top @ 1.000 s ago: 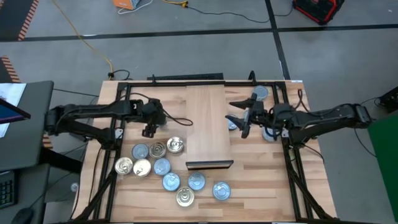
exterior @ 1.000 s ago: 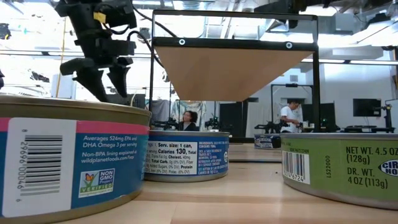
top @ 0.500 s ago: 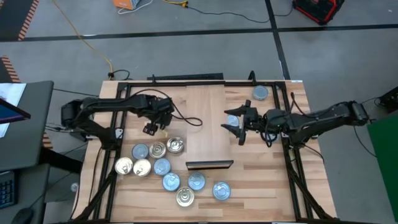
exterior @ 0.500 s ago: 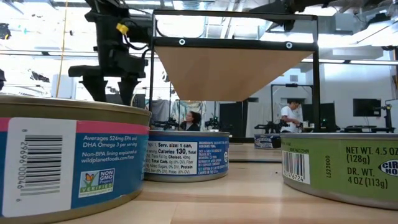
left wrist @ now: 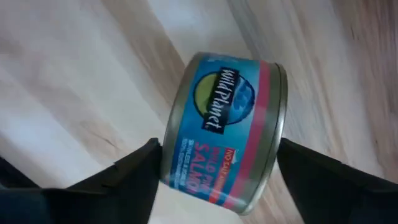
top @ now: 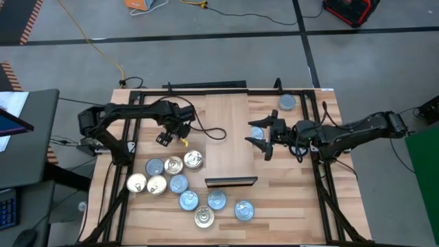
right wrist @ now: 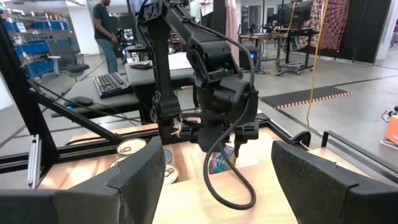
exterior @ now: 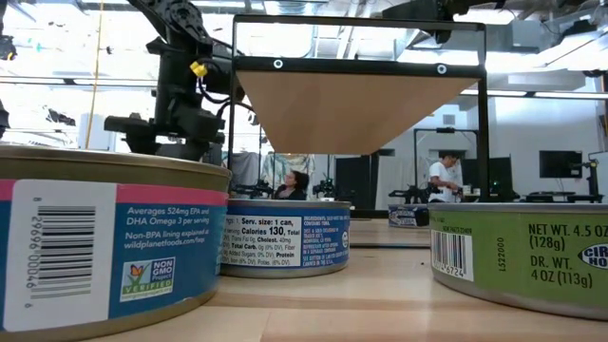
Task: Stack canned seafood by type on shelf
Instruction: Put the blue and pink tuna can on the shelf
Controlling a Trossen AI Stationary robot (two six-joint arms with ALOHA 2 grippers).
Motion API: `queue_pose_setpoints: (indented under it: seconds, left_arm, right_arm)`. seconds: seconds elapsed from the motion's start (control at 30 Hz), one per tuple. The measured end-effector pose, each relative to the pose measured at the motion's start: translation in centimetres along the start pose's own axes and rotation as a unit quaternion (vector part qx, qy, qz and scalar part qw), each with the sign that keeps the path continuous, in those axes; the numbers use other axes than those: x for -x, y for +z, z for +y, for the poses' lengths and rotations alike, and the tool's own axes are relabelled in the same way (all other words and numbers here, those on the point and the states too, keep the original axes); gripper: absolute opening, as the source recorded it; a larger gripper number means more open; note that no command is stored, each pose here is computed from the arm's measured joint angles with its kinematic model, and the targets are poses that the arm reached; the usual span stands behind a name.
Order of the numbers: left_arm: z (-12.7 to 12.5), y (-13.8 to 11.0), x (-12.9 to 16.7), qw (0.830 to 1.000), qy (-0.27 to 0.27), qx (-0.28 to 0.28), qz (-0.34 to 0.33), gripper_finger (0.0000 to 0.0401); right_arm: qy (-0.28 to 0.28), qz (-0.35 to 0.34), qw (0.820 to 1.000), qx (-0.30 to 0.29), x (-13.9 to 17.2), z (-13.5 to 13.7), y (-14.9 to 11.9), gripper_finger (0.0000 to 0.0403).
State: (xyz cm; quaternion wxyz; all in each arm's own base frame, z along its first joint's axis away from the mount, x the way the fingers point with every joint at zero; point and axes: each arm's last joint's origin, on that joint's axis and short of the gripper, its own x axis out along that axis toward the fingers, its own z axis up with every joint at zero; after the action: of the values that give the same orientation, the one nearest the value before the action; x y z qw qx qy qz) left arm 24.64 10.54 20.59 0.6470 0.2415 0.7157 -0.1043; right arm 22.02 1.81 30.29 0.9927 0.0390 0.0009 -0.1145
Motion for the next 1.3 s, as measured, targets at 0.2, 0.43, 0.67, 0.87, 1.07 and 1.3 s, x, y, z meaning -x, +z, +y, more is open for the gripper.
queue_pose_setpoints:
  seconds: [0.2, 0.43, 0.67, 0.87, 1.07, 1.3]
  left_arm:
    - [-0.4, 0.1, 0.5, 1.000, 0.012, -0.001, 0.004, 0.0184]
    - [-1.4, -1.0, 2.6, 0.997, 0.001, 0.069, -0.017, 0.0180]
    - [-1.9, -3.1, 9.2, 0.973, 0.045, 0.178, -0.138, 0.0180]
    - [-0.9, -3.2, 14.3, 0.869, 0.021, 0.326, -0.372, 0.0180]
    - [1.2, -2.0, 16.0, 0.773, -0.053, 0.369, -0.514, 0.0180]
    - [5.1, 0.5, 12.2, 0.748, -0.148, 0.390, -0.516, 0.0180]
  right_arm:
    - [0.000, 0.000, 1.000, 0.000, 0.0, 0.0, 0.0, 0.0317]
    - [0.000, 0.004, 1.000, -0.001, 0.0, 0.0, -0.1, 0.0317]
    - [0.001, 0.004, 1.000, -0.001, 0.0, 0.1, -0.1, 0.0317]
    - [0.001, 0.003, 1.000, -0.003, 0.0, 0.1, -0.1, 0.0317]
    - [0.005, 0.004, 1.000, -0.025, 0.1, 0.3, -0.1, 0.0317]
    - [0.016, -0.008, 0.999, -0.030, 1.0, 0.4, 0.6, 0.0317]
